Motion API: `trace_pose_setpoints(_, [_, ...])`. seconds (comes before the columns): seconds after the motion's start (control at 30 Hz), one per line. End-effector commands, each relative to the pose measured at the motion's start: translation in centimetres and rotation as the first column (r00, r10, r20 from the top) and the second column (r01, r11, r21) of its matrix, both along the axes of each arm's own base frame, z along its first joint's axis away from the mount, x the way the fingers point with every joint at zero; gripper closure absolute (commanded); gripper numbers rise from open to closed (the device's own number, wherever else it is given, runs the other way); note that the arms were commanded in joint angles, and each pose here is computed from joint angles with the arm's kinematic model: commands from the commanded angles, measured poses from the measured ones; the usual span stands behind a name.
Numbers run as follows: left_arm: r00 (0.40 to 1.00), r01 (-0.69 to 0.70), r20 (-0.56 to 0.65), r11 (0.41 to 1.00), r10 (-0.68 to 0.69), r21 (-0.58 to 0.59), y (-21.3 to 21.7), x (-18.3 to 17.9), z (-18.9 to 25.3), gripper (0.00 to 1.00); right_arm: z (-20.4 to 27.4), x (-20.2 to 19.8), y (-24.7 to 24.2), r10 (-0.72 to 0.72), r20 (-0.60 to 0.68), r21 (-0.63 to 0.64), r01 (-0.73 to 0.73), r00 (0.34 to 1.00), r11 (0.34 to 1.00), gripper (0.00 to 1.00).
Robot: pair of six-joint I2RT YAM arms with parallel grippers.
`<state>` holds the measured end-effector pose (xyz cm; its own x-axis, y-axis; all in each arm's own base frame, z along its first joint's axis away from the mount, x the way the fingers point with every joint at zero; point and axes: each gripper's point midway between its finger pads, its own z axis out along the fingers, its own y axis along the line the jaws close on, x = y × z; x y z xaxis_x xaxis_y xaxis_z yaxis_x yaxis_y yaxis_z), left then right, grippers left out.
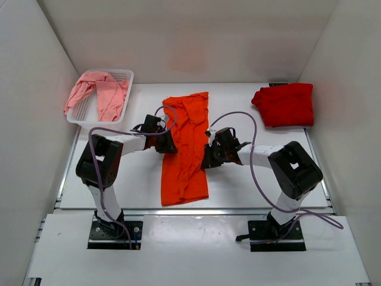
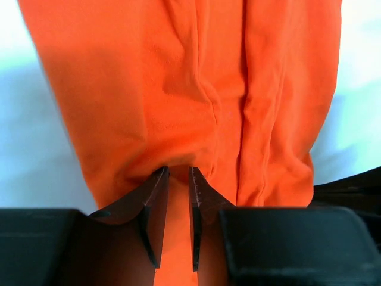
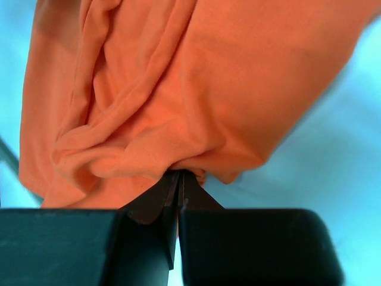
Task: Fold and stack the t-shirts
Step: Grab the bottom of the folded rectangular tshirt with both arms
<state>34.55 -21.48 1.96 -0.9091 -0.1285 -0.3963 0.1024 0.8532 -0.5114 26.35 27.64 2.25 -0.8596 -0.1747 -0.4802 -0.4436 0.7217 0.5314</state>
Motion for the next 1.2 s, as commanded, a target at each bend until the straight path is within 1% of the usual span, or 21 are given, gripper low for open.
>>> trace_pose_setpoints(0.0, [0.999, -0.015, 0.049, 1.0, 0.014, 0.008, -0.2, 3.0, 0.4, 0.69, -0.5, 2.4, -1.8, -0.009, 0.011, -0.053, 0.009, 1.0, 0.999, 1.0])
trace_pose_setpoints(0.13, [0.999, -0.02, 0.047, 1.0, 0.021, -0.009, -0.1, 5.2, 0.9, 0.69, -0.8, 1.6, -2.1, 0.008, -0.011, -0.058, -0.009, 1.0, 0.998, 1.0])
trace_pose_setpoints(0.2, [0.998, 0.001, 0.058, 0.999, 0.001, -0.032, -0.5, 5.6, 1.7, 0.69, -0.5, 1.3, -1.9, 0.021, 0.008, -0.07, -0.021, 1.0, 0.997, 1.0])
trace_pose_setpoints(0.27, [0.994, 0.012, 0.112, 0.996, -0.002, -0.086, -0.8, 6.0, 4.3, 0.69, 1.0, 1.7, -1.8, 0.024, 0.069, -0.054, -0.02, 0.997, 0.998, 0.99])
trace_pose_setpoints(0.33, [0.989, 0.011, 0.149, 0.992, 0.007, -0.125, -0.5, 6.1, 7.0, 0.68, 2.4, 1.7, -2.1, 0.021, 0.094, -0.051, -0.017, 0.995, 0.999, 1.0])
trace_pose_setpoints(0.4, [0.979, 0.034, 0.205, 0.988, -0.003, -0.15, -0.3, 5.5, 10.7, 0.68, 5.4, 2.2, -2.2, -0.004, 0.147, -0.037, 0.009, 0.989, 0.999, 1.0])
trace_pose_setpoints(0.43, [0.982, 0.033, 0.187, 0.989, -0.006, -0.143, 0.1, 4.7, 10.6, 0.67, 5.8, 2.1, -2.3, -0.007, 0.157, -0.046, 0.014, 0.988, 0.999, 0.98])
trace_pose_setpoints(0.5, [0.97, 0.052, 0.244, 0.99, -0.019, -0.129, 0.9, 3.1, 13.3, 0.66, 6.9, 1.2, -3.2, -0.04, 0.165, -0.055, 0.05, 0.985, 0.997, 0.78])
trace_pose_setpoints(0.53, [0.979, 0.035, 0.203, 0.994, -0.013, -0.108, 1.8, 1.5, 11.9, 0.63, 7.1, 1.2, -3.4, -0.07, 0.159, -0.044, 0.077, 0.985, 0.996, 0.68])
trace_pose_setpoints(0.6, [0.982, 0.041, 0.185, 0.997, -0.027, -0.071, 3.1, -2.8, 10.8, 0.6, 6.8, -0.6, -4.6, -0.126, 0.097, -0.011, 0.128, 0.987, 0.992, 0.59])
trace_pose_setpoints(0.63, [0.977, 0.05, 0.21, 0.997, -0.037, -0.053, 3.5, -4.1, 11.1, 0.57, 6.7, -1.1, -4.7, -0.133, 0.081, 0.002, 0.134, 0.988, 0.991, 0.58])
trace_pose_setpoints(0.67, [0.986, 0.048, 0.16, 0.999, -0.046, -0.012, 4.2, -6.4, 8.6, 0.55, 5.8, -2.2, -5.2, -0.159, 0.035, 0.003, 0.159, 0.987, 0.987, 0.56])
trace_pose_setpoints(0.7, [0.99, 0.04, 0.136, 0.999, -0.042, 0.015, 5.2, -8.3, 7.4, 0.44, 5.1, -3.3, -5.5, -0.182, -0.009, 0.007, 0.182, 0.983, 0.983, 0.52])
trace_pose_setpoints(0.73, [0.988, 0.045, 0.15, 0.999, -0.048, 0.027, 5.3, -9.5, 7.2, 0.4, 4.6, -4.3, -5.7, -0.184, -0.034, 0.013, 0.185, 0.982, 0.983, 0.51])
trace_pose_setpoints(0.8, [0.996, 0.032, 0.076, 0.999, -0.035, 0.041, 6.4, -12.8, 3.9, 0.37, 4.0, -6.1, -5.1, -0.199, -0.099, 0.035, 0.203, 0.975, 0.979, 0.5])
trace_pose_setpoints(0.83, [0.997, 0.037, 0.073, 0.999, -0.039, 0.025, 6.1, -13.6, 3.8, 0.36, 3.3, -6.8, -5.3, -0.203, -0.12, 0.035, 0.209, 0.972, 0.977, 0.5])
trace_pose_setpoints(0.93, [0.998, 0.06, 0.017, 0.998, -0.06, 0.009, 5.5, -16.8, 1.6, 0.37, 1.9, -9.2, -4.4, -0.198, -0.183, 0.034, 0.208, 0.963, 0.978, 0.49])
trace_pose_setpoints(1.0, [0.999, 0.054, -0.002, 0.998, -0.054, 0.009, 5.2, -17.5, 1.2, 0.42, 1.2, -10.0, -3.9, -0.184, -0.211, 0.038, 0.196, 0.96, 0.98, 0.49])
trace_pose_setpoints(1.1, [0.999, 0.02, -0.049, 1.0, -0.019, 0.013, 5.8, -18.7, -0.3, 0.42, 0.8, -10.5, -2.9, -0.167, -0.223, 0.051, 0.183, 0.96, 0.982, 0.49])
trace_pose_setpoints(1.13, [0.999, 0.007, -0.049, 1.0, -0.007, -0.007, 5.7, -18.7, -0.3, 0.42, 0.3, -10.9, -2.8, -0.159, -0.24, 0.033, 0.172, 0.958, 0.985, 0.49])
trace_pose_setpoints(1.17, [0.998, -0.014, -0.058, 1.0, 0.014, -0.007, 5.9, -19.0, -0.7, 0.42, 0.5, -10.4, -2.2, -0.158, -0.227, 0.051, 0.174, 0.961, 0.983, 0.49])
